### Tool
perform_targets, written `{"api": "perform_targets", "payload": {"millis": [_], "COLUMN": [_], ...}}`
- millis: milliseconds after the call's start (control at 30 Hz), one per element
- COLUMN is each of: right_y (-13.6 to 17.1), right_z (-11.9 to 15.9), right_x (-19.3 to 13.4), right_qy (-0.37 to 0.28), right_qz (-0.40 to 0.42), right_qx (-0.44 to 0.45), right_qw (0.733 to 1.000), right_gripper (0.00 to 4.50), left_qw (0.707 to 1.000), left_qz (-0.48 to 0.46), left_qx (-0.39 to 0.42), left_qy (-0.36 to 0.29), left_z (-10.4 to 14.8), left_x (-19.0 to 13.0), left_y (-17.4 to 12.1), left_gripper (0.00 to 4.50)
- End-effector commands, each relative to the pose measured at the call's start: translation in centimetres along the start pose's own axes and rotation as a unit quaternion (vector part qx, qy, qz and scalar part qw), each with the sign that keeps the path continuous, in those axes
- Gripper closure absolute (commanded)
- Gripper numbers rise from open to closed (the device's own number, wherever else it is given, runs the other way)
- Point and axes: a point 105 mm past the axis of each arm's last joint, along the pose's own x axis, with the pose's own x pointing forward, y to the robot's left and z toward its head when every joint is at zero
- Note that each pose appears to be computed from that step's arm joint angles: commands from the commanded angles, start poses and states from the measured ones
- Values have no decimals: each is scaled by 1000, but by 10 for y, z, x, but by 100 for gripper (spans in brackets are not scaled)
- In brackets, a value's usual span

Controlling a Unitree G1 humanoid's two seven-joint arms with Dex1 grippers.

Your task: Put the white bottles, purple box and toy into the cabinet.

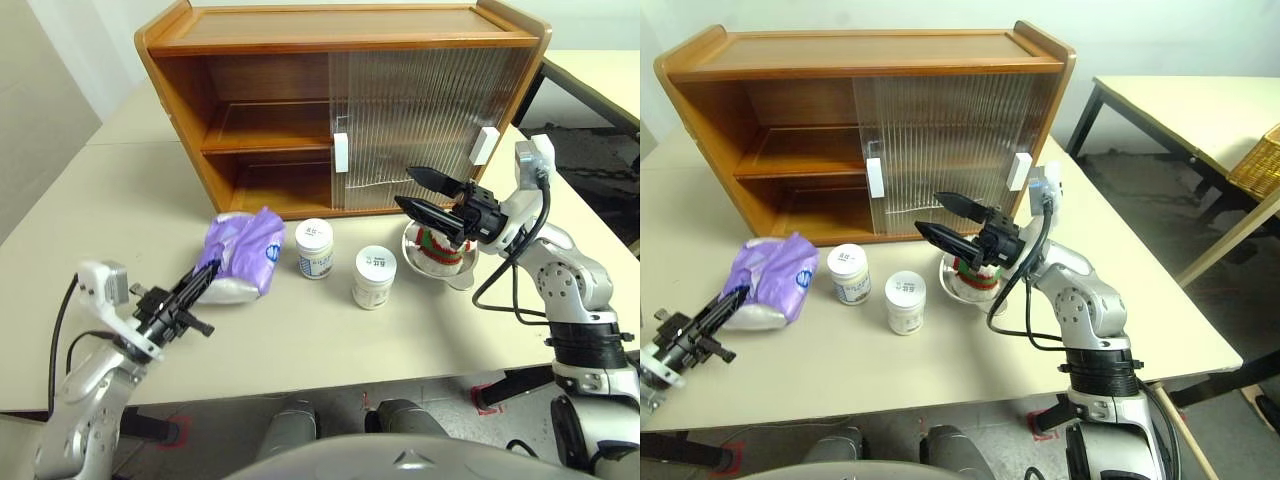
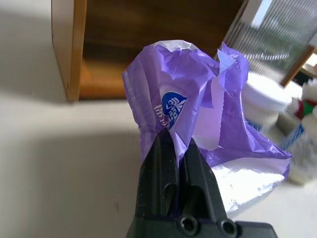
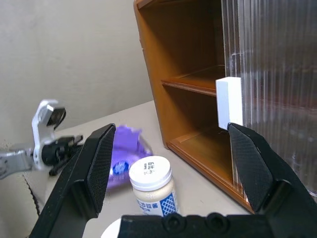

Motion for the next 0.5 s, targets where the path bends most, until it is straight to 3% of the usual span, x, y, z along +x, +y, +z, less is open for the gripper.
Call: {"api": "perform_targets", "payload": {"millis": [33,167,500], "right_y": [-1,0,1], "right_z": [1,-2,-3], "right_x": [2,3,2], "right_qy": [1,-1,-6], "right_qz": [1,1,-9], "right_qx": [-8,-6,-5], "right_qw": [1000,1000,1000], "right_gripper": [0,0,0], "left_qw": [999,999,998], "left_qz": [-8,-24,-12], "left_qx": [4,-4,-41], "left_qy": [-32,-42,-51], "left_z": [34,59,83], "left_x": [13,34,69], "left_y": [-2,-8,-5], "left_gripper": [447,447,447]}}
